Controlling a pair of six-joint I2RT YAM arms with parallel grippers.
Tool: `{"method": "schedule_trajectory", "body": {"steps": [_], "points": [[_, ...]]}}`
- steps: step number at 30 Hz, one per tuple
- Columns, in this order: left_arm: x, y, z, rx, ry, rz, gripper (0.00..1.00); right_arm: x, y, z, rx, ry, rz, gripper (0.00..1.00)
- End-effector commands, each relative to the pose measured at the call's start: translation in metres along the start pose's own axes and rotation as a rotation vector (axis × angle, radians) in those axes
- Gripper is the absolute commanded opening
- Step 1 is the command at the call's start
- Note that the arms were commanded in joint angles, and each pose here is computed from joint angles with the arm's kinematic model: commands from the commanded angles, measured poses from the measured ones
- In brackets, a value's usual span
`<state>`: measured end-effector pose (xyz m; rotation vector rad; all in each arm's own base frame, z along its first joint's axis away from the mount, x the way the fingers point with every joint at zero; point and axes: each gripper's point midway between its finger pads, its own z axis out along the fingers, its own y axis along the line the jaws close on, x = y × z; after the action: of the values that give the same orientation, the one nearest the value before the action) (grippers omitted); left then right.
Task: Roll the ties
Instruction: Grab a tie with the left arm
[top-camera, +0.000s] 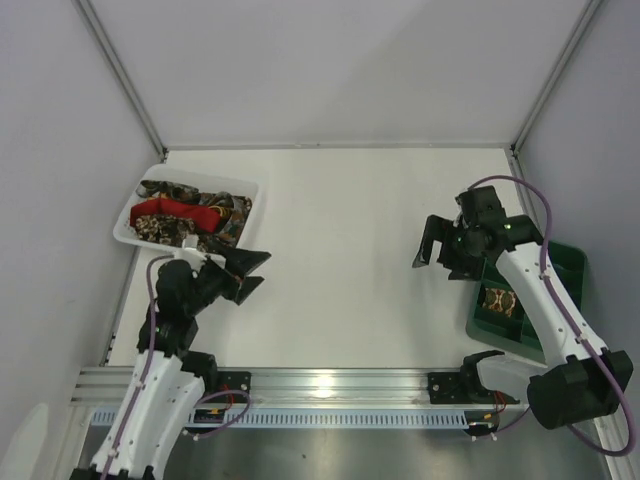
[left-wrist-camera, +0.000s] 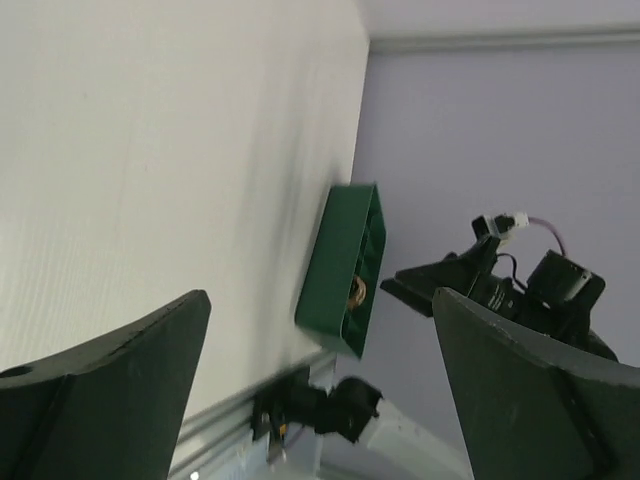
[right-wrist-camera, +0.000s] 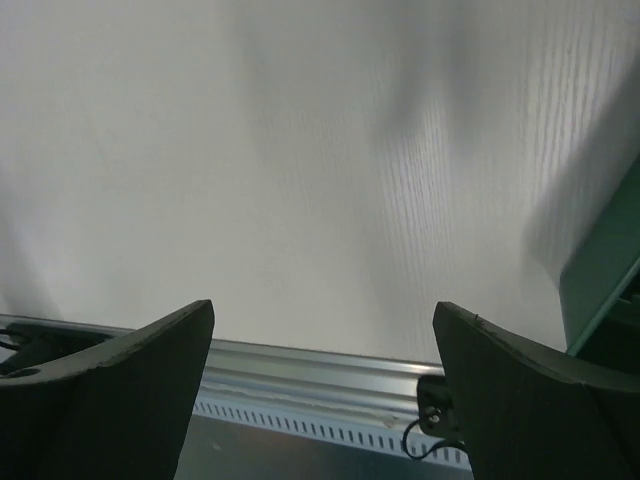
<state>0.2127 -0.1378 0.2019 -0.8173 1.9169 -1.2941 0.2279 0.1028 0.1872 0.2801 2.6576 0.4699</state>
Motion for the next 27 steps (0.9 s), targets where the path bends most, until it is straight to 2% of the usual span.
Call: {"method": "schedule_trajectory", "body": {"steps": [1,2,4,7,8,9,11,12,13,14,15,17,18,19,20,21,22,23,25,26,27], "points": [[0.03,-0.015,0.004,0.042,0.282,-0.011,1.0,0.018,-0.011,-0.007,0.04,0.061,-0.04,1.0],[0.028,-0.016,0.006,0.042,0.282,0.02,1.0,0.018,-0.007,-0.006,0.023,0.064,-0.052,1.0],[0.004,-0.034,0.006,0.077,0.152,0.071,1.0,0.015,0.003,-0.007,-0.013,0.057,-0.081,1.0],[-0.046,-0.037,-0.004,0.045,-0.099,0.028,1.0,0.016,0.018,-0.007,-0.036,0.056,-0.14,1.0],[-0.062,-0.032,-0.007,0.02,-0.171,-0.01,1.0,0.02,0.023,-0.006,-0.051,0.071,-0.164,1.0],[-0.069,-0.026,-0.007,0.011,-0.204,-0.023,1.0,0.023,0.027,-0.005,-0.061,0.085,-0.172,1.0],[-0.084,-0.015,-0.009,-0.011,-0.273,-0.18,1.0,0.028,0.03,-0.005,-0.064,0.1,-0.19,1.0],[-0.087,-0.002,-0.005,-0.001,-0.288,-0.198,1.0,0.029,0.033,-0.006,-0.077,0.095,-0.2,1.0],[-0.102,-0.033,-0.01,0.166,-0.338,-0.067,1.0,0.03,0.032,-0.005,-0.08,0.097,-0.203,1.0],[-0.112,-0.036,-0.019,0.222,-0.378,-0.042,1.0,0.03,0.034,-0.007,-0.092,0.087,-0.209,1.0],[-0.119,-0.025,-0.018,0.202,-0.414,-0.086,1.0,0.031,0.036,-0.007,-0.103,0.09,-0.219,1.0],[-0.144,-0.002,-0.021,0.093,-0.503,-0.082,1.0,0.029,0.038,-0.009,-0.116,0.08,-0.224,1.0],[-0.157,-0.02,-0.028,0.087,-0.538,0.015,1.0,0.03,0.041,-0.009,-0.132,0.087,-0.232,1.0],[-0.159,-0.002,-0.028,-0.061,-0.522,0.143,1.0,0.03,0.042,-0.009,-0.141,0.088,-0.235,1.0],[-0.178,0.018,-0.025,-0.209,-0.537,0.158,0.99,0.03,0.043,-0.009,-0.148,0.087,-0.238,1.0],[-0.197,-0.002,-0.036,-0.275,-0.57,0.219,0.98,0.03,0.044,-0.008,-0.15,0.089,-0.246,1.0],[-0.209,0.009,-0.042,-0.4,-0.563,0.284,0.98,0.031,0.042,-0.007,-0.149,0.092,-0.248,1.0],[-0.224,0.018,-0.05,-0.503,-0.598,0.31,0.93,0.033,0.041,-0.005,-0.15,0.098,-0.252,1.0],[-0.251,0.012,-0.06,-0.583,-0.655,0.416,0.91,0.037,0.039,-0.002,-0.148,0.113,-0.259,1.0],[-0.269,0.019,-0.071,-0.664,-0.717,0.397,0.9,0.038,0.038,0.0,-0.147,0.118,-0.261,1.0],[-0.276,0.021,-0.071,-0.667,-0.72,0.399,0.88,0.04,0.037,0.001,-0.143,0.124,-0.261,1.0]]}}
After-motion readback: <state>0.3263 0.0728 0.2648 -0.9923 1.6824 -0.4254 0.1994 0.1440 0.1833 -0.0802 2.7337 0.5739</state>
